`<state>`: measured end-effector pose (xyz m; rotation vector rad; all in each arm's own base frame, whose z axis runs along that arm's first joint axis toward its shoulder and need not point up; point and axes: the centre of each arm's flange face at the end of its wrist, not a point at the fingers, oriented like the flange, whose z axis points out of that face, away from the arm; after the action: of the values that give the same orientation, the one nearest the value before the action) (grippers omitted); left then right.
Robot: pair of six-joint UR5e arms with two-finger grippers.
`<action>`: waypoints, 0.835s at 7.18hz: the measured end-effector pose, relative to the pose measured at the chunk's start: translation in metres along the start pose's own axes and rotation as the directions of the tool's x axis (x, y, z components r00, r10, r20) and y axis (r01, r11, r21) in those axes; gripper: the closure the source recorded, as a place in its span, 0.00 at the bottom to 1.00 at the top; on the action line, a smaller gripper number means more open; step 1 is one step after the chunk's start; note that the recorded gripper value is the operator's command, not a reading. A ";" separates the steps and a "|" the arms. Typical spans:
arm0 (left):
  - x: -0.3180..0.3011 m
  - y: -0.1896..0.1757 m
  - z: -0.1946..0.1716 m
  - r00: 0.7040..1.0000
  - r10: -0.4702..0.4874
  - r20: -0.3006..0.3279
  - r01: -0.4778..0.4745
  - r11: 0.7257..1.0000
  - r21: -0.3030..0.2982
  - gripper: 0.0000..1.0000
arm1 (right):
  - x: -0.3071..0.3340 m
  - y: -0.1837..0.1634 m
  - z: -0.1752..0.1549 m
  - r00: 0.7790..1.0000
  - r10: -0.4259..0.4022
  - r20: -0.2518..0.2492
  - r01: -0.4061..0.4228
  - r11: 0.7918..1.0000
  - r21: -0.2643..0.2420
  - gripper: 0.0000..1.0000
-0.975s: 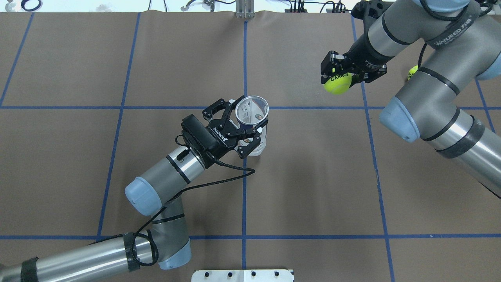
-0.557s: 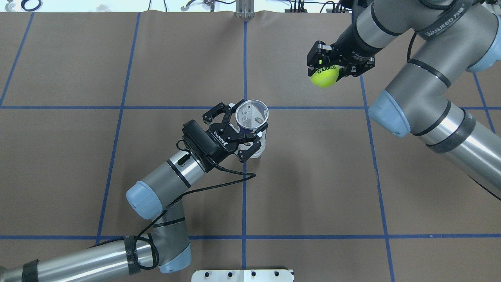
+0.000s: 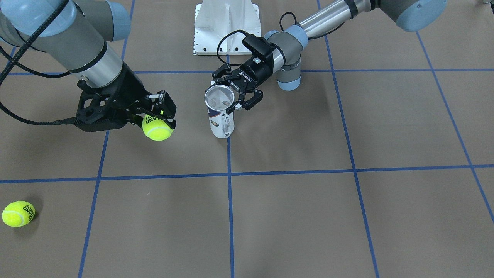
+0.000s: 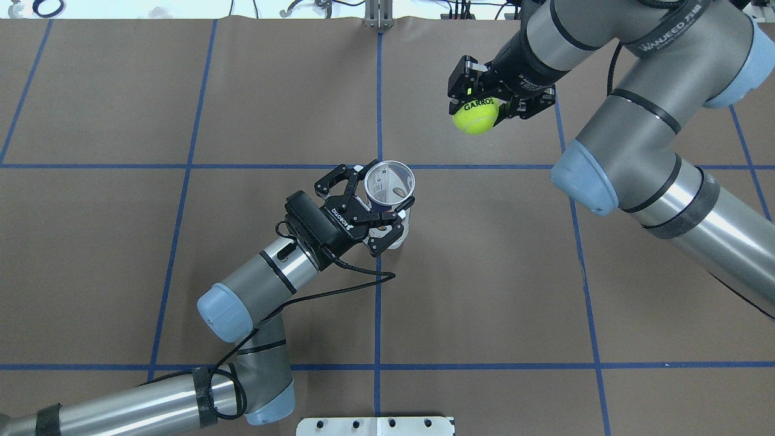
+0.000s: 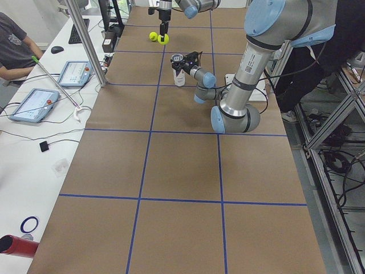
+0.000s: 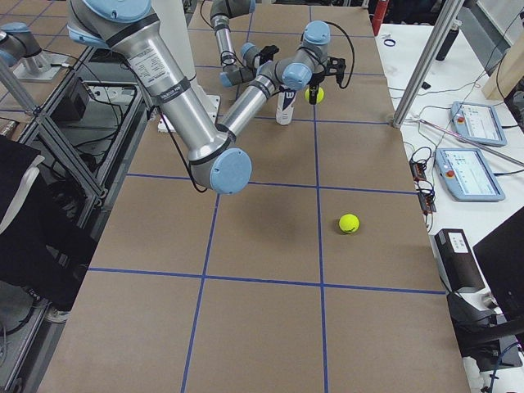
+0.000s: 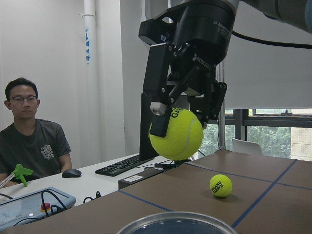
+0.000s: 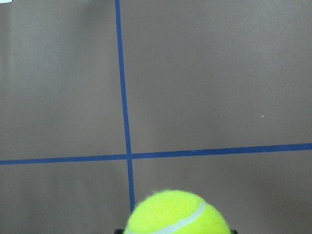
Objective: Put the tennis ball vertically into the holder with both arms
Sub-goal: 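Lower the ball into the can opening with the right gripper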
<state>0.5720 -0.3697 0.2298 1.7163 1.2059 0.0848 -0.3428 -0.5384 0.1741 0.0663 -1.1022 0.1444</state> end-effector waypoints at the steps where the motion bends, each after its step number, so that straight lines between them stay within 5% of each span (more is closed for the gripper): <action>1: 0.000 0.000 0.000 1.000 0.000 0.000 0.000 1.000 -0.001 0.14 | -0.004 0.003 -0.001 1.000 0.002 0.006 -0.002 1.000 -0.002 1.00; 6: 0.000 0.001 -0.001 1.000 -0.001 -0.001 0.001 1.000 0.000 0.13 | -0.029 0.027 -0.001 0.999 0.006 0.040 -0.005 1.000 -0.023 1.00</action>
<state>0.5722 -0.3689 0.2312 1.7160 1.2076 0.0850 -0.3590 -0.5136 0.1476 0.0459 -1.1437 0.1357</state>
